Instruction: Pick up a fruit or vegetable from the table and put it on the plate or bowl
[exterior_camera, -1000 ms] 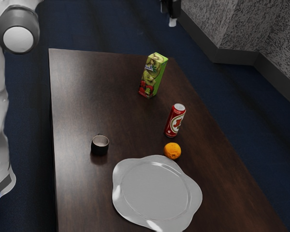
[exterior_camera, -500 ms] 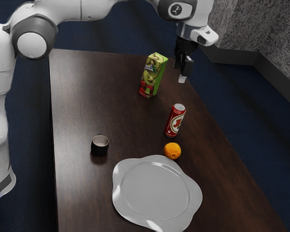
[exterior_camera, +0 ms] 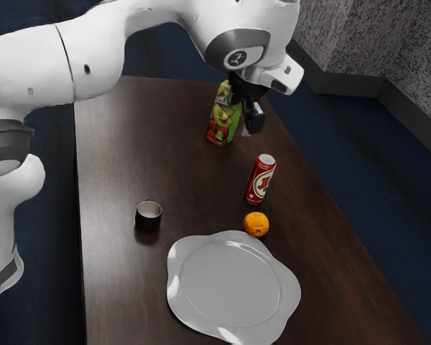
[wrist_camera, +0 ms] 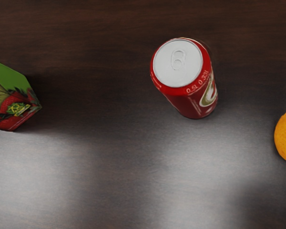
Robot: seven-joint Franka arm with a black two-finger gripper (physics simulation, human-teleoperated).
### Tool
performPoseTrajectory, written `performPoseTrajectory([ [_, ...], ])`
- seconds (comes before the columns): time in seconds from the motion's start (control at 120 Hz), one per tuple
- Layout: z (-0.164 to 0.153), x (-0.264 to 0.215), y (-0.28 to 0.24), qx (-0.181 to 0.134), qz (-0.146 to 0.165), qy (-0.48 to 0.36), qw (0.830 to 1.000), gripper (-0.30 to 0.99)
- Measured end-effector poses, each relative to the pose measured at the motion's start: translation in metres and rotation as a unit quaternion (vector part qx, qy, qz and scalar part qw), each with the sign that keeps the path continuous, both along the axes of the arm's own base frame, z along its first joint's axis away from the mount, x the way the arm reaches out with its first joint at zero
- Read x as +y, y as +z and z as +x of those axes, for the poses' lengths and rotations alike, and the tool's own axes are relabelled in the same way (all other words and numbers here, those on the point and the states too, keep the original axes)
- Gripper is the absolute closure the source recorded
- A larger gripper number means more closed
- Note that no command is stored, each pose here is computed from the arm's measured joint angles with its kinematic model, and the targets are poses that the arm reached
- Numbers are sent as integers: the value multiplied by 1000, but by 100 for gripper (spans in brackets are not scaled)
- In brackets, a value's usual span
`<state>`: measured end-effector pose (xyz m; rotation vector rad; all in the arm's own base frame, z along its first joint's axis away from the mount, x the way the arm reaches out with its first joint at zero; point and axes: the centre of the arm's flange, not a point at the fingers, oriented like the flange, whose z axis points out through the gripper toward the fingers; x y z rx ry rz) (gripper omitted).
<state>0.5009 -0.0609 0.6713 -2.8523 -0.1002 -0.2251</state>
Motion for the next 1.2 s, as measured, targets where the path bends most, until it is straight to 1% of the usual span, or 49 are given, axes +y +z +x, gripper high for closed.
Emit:
performPoseTrajectory([
  [0.033,6,-22,-11,-6,13,10,1000,2],
  [0.067,14,-42,-23,-9,12,7,1000,2],
  [0.158,31,-94,-59,-2,-11,-6,1000,2],
  [0.217,35,-115,-73,-2,-28,6,1000,2],
  [0.258,37,-121,-78,-5,-40,26,999,2],
  [0.333,43,-116,-85,-11,-55,71,996,2],
  [0.417,57,-105,-103,-5,-69,120,990,2],
  [0.558,72,-102,-134,9,-80,179,980,2],
  [0.767,82,-87,-148,3,-101,265,959,2],
  [0.85,91,-83,-167,14,-109,294,950,2],
  [0.917,100,-92,-179,17,-112,305,946,2],
  [1.017,108,-93,-190,16,-114,329,937,2],
  [1.2,113,-78,-204,10,-121,374,920,2],
])
